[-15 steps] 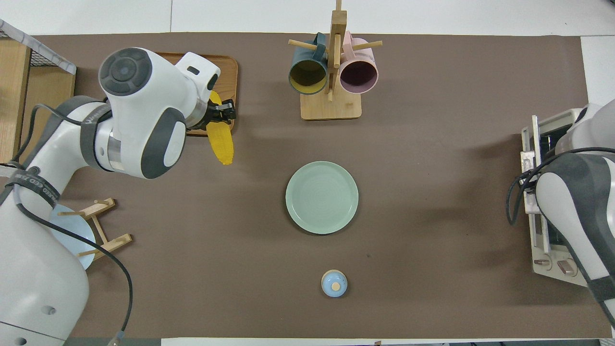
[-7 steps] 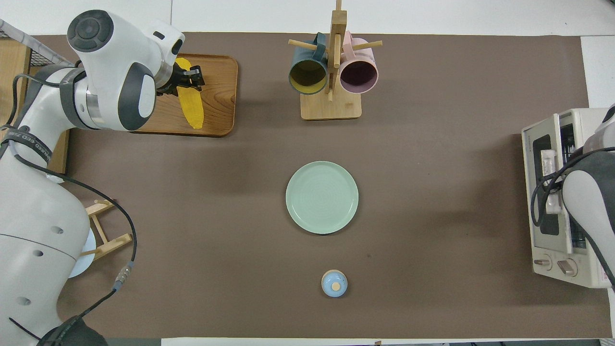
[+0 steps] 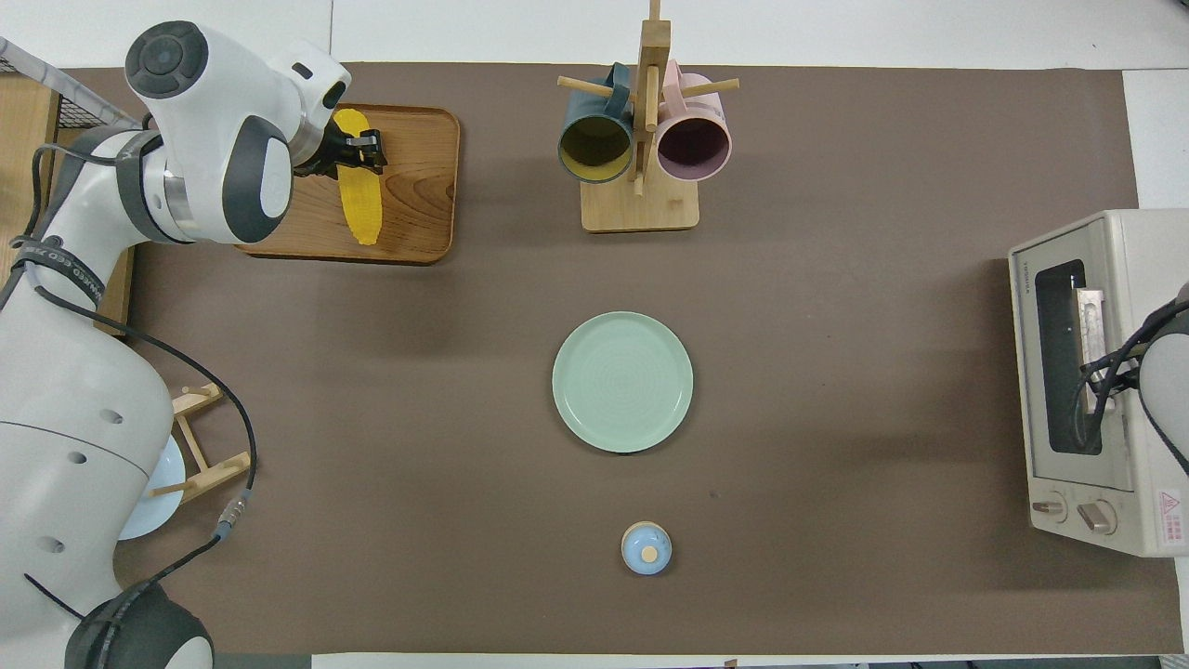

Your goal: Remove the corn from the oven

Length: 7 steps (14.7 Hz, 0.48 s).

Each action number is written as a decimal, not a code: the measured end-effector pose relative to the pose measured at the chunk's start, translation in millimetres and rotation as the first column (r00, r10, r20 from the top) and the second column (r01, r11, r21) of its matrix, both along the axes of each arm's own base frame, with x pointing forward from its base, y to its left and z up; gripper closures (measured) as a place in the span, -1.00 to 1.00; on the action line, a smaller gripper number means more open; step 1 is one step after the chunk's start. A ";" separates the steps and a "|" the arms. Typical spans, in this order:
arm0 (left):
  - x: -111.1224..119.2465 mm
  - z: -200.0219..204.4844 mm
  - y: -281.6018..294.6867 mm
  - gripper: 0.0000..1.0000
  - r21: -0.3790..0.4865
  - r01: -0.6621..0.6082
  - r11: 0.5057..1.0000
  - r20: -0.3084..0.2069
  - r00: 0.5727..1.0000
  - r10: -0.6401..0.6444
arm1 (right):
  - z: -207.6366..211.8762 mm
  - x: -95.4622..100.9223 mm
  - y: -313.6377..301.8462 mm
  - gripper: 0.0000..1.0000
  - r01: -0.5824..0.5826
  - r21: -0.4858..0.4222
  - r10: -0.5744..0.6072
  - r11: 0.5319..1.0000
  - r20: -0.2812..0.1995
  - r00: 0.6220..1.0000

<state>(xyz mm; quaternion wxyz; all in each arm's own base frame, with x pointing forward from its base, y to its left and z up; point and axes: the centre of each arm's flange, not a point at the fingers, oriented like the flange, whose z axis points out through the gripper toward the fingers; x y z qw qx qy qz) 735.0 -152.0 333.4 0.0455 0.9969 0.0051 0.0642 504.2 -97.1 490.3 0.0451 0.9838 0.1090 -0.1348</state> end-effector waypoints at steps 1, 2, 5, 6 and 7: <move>1.0 -1.6 2.2 -0.12 0.002 0.013 1.000 0.004 1.000 -0.013 | 9.0 -1.2 1.6 0.96 0.000 -0.001 0.000 1.000 0.001 1.000; 2.7 -3.6 4.3 -0.12 0.002 0.018 1.000 0.015 1.000 -0.018 | 17.0 -2.0 3.0 0.92 0.000 -0.002 0.000 1.000 0.002 1.000; 5.6 -7.8 6.1 -0.12 0.001 0.022 1.000 0.033 0.999 -0.022 | 40.2 0.8 9.7 0.67 -0.009 -0.005 0.009 1.000 0.020 1.000; 5.9 -7.6 6.3 -0.12 0.001 0.022 1.000 0.036 0.999 -0.022 | 49.7 2.8 16.9 0.38 -0.016 0.004 0.016 1.000 0.028 0.999; 6.3 -7.2 6.6 -0.13 0.000 0.021 1.000 0.039 0.999 -0.021 | 59.0 3.9 25.5 0.18 -0.020 0.027 0.019 0.999 0.033 0.999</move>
